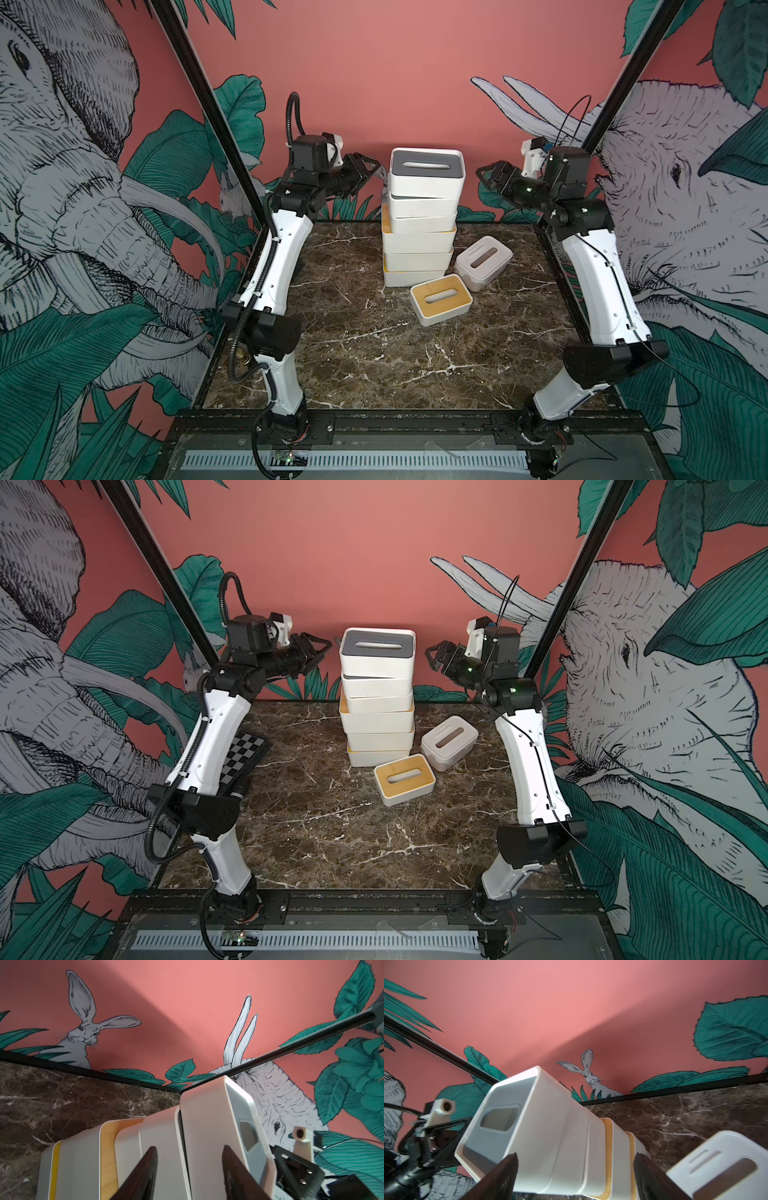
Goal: Stack the tissue boxes
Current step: Place the tissue box at the tissue box, then pick up the tissue box from the center of the board.
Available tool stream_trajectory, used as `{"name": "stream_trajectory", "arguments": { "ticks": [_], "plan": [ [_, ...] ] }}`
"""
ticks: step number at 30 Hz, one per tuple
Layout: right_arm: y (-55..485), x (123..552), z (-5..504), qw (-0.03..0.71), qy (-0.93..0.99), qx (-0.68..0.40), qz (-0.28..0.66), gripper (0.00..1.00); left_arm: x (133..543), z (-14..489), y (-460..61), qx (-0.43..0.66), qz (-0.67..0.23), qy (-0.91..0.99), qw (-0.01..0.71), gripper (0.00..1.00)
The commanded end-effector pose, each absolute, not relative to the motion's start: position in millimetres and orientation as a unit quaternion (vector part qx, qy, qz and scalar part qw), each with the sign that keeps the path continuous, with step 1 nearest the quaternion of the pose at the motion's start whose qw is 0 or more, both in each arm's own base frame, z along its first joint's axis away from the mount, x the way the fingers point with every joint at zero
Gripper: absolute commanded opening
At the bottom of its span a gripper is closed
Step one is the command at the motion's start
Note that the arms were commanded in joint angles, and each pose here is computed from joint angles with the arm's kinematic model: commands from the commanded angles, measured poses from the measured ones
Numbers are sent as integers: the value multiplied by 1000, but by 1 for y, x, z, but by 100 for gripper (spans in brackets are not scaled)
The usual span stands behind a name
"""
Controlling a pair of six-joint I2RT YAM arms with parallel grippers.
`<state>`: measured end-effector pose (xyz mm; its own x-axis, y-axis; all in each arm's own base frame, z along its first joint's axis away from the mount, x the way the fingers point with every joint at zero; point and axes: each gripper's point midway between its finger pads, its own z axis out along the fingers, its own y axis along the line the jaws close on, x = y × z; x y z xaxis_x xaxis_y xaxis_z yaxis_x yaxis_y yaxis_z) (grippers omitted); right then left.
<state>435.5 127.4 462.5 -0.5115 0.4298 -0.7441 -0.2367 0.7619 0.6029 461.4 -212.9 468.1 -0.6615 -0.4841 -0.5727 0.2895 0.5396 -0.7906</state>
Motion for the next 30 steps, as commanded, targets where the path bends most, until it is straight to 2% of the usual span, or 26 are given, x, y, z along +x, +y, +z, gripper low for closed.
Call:
{"name": "stream_trajectory", "arguments": {
  "ticks": [1, 4, 8, 14, 16, 22, 24, 30],
  "plan": [
    [107, 391, 467, 502, 806, 64, 308, 99, 407, 499, -191, -16, -447, 770, 455, 98],
    [89, 367, 443, 494, 819, 84, 279, 100, 371, 473, -175, -10, -408, 792, 453, 100],
    [74, 342, 407, 480, 835, 104, 247, 99, 330, 436, -145, -60, -388, 812, 432, 99],
    [64, 305, 288, 358, 879, 211, 233, 99, 285, 380, -120, -106, -355, 834, 408, 100],
    [70, 300, 259, 327, 876, 247, 254, 99, 280, 360, -117, -123, -350, 839, 398, 99],
    [84, 301, 195, 269, 869, 349, 226, 99, 279, 323, -123, -141, -370, 841, 368, 99],
    [99, 310, 178, 245, 857, 374, 254, 95, 279, 316, -122, -147, -373, 839, 367, 99],
    [127, 334, 135, 179, 848, 428, 257, 87, 285, 298, -128, -162, -396, 829, 361, 99]
  ]
}}
